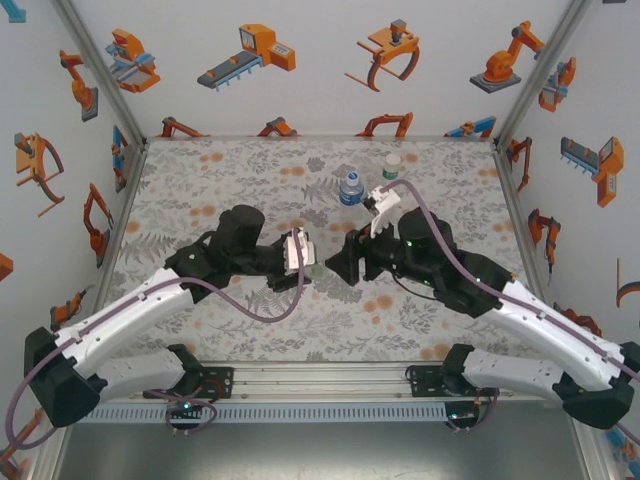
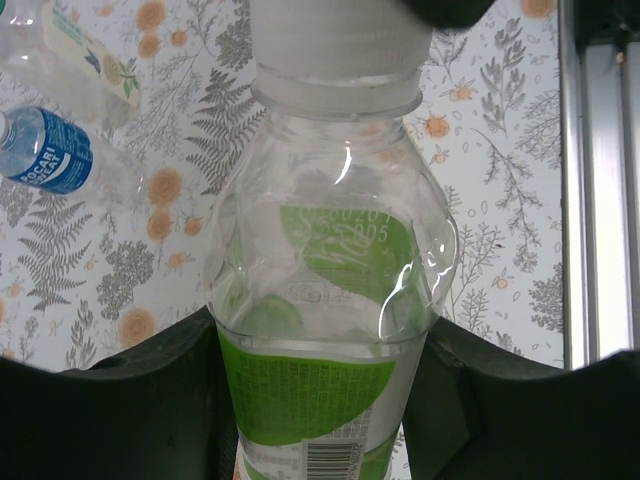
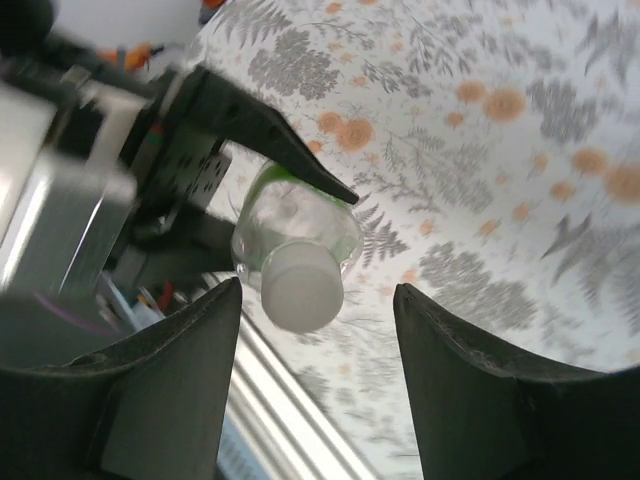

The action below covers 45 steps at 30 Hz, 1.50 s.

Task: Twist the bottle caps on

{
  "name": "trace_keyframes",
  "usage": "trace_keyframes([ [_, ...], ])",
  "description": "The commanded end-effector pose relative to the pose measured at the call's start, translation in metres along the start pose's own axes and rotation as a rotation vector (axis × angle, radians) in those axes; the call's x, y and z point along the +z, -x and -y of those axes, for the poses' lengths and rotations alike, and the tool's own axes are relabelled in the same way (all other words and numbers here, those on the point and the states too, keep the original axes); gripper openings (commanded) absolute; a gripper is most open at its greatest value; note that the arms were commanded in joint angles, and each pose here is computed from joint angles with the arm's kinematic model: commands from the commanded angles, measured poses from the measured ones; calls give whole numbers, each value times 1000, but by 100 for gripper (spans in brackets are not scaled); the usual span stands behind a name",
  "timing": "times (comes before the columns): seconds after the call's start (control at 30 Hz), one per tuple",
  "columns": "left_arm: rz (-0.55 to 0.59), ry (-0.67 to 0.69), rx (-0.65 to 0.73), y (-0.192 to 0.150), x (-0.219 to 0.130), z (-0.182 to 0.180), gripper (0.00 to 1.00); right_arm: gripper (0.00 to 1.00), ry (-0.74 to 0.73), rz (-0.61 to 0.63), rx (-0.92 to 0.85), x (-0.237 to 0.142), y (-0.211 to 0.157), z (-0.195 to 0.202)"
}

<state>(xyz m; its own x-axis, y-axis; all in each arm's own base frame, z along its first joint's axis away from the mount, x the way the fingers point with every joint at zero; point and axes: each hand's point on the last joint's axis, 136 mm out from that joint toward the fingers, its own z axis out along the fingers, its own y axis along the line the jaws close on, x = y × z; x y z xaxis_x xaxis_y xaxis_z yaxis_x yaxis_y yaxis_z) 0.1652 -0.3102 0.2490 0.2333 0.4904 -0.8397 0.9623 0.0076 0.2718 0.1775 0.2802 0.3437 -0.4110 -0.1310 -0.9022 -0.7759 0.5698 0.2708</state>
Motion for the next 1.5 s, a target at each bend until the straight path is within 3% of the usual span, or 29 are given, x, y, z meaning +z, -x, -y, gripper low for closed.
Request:
trace_keyframes([
  [0.0, 73, -75, 40, 25, -13, 13, 0, 58, 203, 36, -454, -24, 9, -38],
  [0.13, 100, -134, 35, 32, -18, 24, 0, 57, 426, 6, -766, -39, -15, -68],
  [0.23, 110, -161, 34, 33, -20, 29, 0, 55, 459, 3, -859, -38, -17, -72],
  [0.67, 119, -184, 29, 36, -24, 34, 0, 49, 485, -8, -879, -25, -10, -76],
  [0.87, 118, -181, 30, 36, -24, 34, 0, 40, 500, -7, -874, -23, -12, -78],
  [0.97, 116, -182, 29, 35, -24, 34, 0, 30, 510, -15, -853, -22, -13, -79],
  [1.1, 117, -166, 28, 35, -22, 31, 0, 17, 433, -39, -695, -15, -9, -69],
  [1.2, 123, -123, 31, 34, -19, 23, 0, 0, 288, -29, -453, -2, -2, -49],
  [1.47, 113, -13, 25, 27, -3, -1, 0, 0, -123, 93, 387, 11, 1, 28],
])
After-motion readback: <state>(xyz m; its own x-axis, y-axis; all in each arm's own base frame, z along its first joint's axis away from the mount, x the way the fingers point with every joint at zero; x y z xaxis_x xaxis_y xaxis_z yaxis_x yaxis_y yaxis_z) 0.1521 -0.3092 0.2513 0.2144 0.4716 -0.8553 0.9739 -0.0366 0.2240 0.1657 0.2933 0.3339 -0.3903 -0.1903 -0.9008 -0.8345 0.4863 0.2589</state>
